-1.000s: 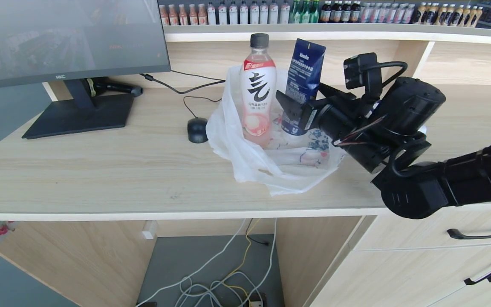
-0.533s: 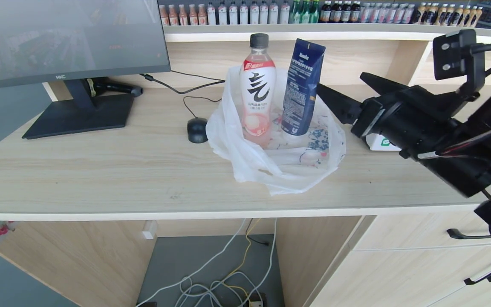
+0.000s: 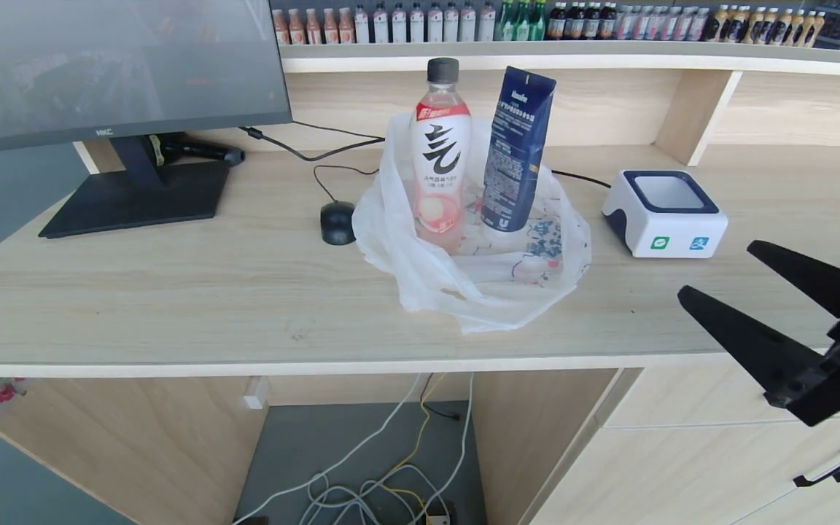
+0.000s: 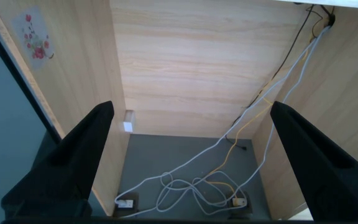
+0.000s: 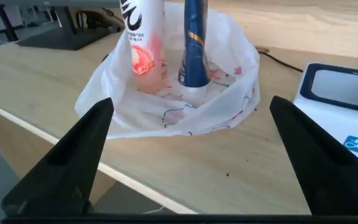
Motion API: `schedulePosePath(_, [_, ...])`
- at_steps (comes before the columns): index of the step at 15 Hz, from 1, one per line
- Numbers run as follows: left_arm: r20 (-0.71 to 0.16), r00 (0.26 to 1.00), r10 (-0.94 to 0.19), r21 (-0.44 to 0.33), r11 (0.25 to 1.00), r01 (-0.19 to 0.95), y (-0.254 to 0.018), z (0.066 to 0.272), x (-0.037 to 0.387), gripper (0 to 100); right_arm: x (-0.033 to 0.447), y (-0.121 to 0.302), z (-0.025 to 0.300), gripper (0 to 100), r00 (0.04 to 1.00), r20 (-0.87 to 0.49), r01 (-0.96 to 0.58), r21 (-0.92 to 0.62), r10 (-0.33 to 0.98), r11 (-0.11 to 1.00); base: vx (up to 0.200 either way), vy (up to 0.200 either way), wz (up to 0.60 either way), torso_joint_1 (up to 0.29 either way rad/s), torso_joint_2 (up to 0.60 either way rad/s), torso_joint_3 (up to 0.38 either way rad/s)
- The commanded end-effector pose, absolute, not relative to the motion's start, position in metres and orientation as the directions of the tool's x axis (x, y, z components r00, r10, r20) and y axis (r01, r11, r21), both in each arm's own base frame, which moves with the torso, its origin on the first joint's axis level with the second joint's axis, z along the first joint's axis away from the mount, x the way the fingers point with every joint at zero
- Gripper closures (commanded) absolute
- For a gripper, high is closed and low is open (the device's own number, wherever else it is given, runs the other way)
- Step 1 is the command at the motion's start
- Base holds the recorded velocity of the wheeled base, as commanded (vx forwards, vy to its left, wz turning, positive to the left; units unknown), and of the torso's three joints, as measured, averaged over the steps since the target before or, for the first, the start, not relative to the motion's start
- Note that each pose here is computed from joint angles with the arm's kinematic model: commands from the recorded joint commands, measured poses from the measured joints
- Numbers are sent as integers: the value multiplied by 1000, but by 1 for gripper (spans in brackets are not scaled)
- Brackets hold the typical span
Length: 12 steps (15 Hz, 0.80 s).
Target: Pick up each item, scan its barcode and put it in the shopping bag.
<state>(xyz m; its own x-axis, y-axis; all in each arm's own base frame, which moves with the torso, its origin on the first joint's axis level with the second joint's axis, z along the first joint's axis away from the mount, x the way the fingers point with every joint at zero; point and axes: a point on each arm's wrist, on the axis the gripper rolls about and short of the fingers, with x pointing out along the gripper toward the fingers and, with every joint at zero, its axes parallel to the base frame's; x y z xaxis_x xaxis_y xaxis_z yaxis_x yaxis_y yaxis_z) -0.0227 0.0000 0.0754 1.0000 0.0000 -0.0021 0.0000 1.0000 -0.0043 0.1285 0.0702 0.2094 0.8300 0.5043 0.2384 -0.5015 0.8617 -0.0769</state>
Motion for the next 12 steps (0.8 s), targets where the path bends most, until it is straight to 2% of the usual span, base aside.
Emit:
schedulePosePath(1, [-3, 1000, 0, -5, 1000, 0, 0, 75, -23, 0, 80, 44, 187, 0, 820, 280, -499, -78, 499, 863, 0, 0, 0, 0, 0, 0])
schedulePosePath(4, [-3, 1000, 0, -5, 1000, 0, 0, 75, -23, 0, 32, 19, 165, 0, 811, 310, -514, -25, 496, 857, 0, 0, 0, 0, 0, 0])
schedulePosePath(7, [-3, 1000, 0, -5, 1000, 0, 0, 75, -23, 0, -5, -1, 122, 0, 837, 192, -521, -12, 513, 854, 0, 0, 0, 0, 0, 0])
schedulePosePath(9, [-3, 1000, 0, -5, 1000, 0, 0, 75, -23, 0, -17, -8, 94, 0, 847, 63, -528, -13, 528, 849, 0, 0, 0, 0, 0, 0])
schedulePosePath(12, [0, 1000, 0, -5, 1000, 0, 0, 75, -23, 0, -18, -8, 81, 0, 851, 5, -524, -26, 525, 851, 0, 0, 0, 0, 0, 0])
